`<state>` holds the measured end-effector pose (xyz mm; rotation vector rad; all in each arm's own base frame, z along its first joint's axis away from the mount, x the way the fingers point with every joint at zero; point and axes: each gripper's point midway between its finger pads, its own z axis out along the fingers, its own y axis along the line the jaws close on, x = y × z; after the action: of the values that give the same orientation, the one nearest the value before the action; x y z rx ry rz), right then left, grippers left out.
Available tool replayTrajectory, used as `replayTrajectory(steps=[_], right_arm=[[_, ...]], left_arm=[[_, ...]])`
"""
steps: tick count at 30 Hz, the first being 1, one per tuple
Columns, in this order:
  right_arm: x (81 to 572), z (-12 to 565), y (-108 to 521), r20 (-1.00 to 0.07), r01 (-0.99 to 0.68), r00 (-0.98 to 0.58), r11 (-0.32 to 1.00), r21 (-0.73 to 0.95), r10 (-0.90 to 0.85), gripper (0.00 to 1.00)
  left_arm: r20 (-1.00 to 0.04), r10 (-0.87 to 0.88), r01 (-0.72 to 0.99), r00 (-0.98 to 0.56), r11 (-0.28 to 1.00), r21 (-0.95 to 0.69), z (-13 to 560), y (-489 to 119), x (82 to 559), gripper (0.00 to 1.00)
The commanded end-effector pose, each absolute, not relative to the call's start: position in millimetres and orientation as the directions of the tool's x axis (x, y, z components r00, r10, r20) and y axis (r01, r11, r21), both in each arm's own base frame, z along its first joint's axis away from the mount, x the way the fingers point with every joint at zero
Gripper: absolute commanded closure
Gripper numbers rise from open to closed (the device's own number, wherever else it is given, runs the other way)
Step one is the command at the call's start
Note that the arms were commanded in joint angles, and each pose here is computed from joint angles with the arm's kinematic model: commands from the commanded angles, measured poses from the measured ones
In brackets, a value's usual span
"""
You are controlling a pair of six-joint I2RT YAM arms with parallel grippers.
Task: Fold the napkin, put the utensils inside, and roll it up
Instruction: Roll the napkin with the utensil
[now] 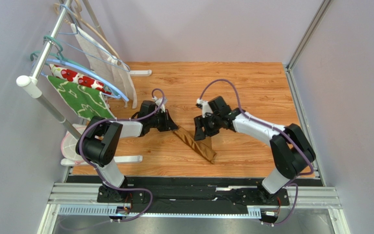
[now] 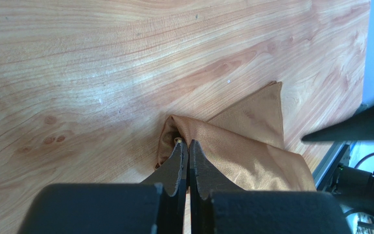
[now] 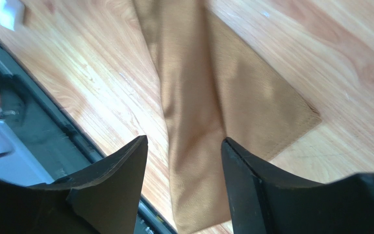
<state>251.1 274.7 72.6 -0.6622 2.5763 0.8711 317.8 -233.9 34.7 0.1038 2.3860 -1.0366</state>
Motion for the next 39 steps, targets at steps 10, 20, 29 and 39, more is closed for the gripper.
replayTrajectory(steps=[10,20,29,39], right_arm=[[240.6,74.7,303.1,-0.621,-0.649,-0.388,0.68,-0.341,-0.682,0.43],[229.4,40.9,305.3,-0.541,-0.689,-0.342,0.596,-0.412,-0.768,0.53],[219.3,0.7,282.8,-0.485,-0.693,-0.477,0.653,-0.306,-0.733,0.52],[188.3,-12.0,280.3,-0.457,-0.714,-0.652,0.693,0.1,-0.605,0.83]], left_arm=[[-0.523,-0.117,0.297,-0.844,0.71,-0.638,38.9,-233.5,325.1,1.0],[-0.527,-0.115,0.302,-0.842,0.71,-0.637,40.8,-233.8,326.0,1.0],[-0.531,-0.109,0.315,-0.84,0.699,-0.642,43.3,-235.3,324.1,1.0],[-0.617,-0.138,0.357,-0.775,0.709,-0.608,69.2,-226.4,327.6,0.34]])
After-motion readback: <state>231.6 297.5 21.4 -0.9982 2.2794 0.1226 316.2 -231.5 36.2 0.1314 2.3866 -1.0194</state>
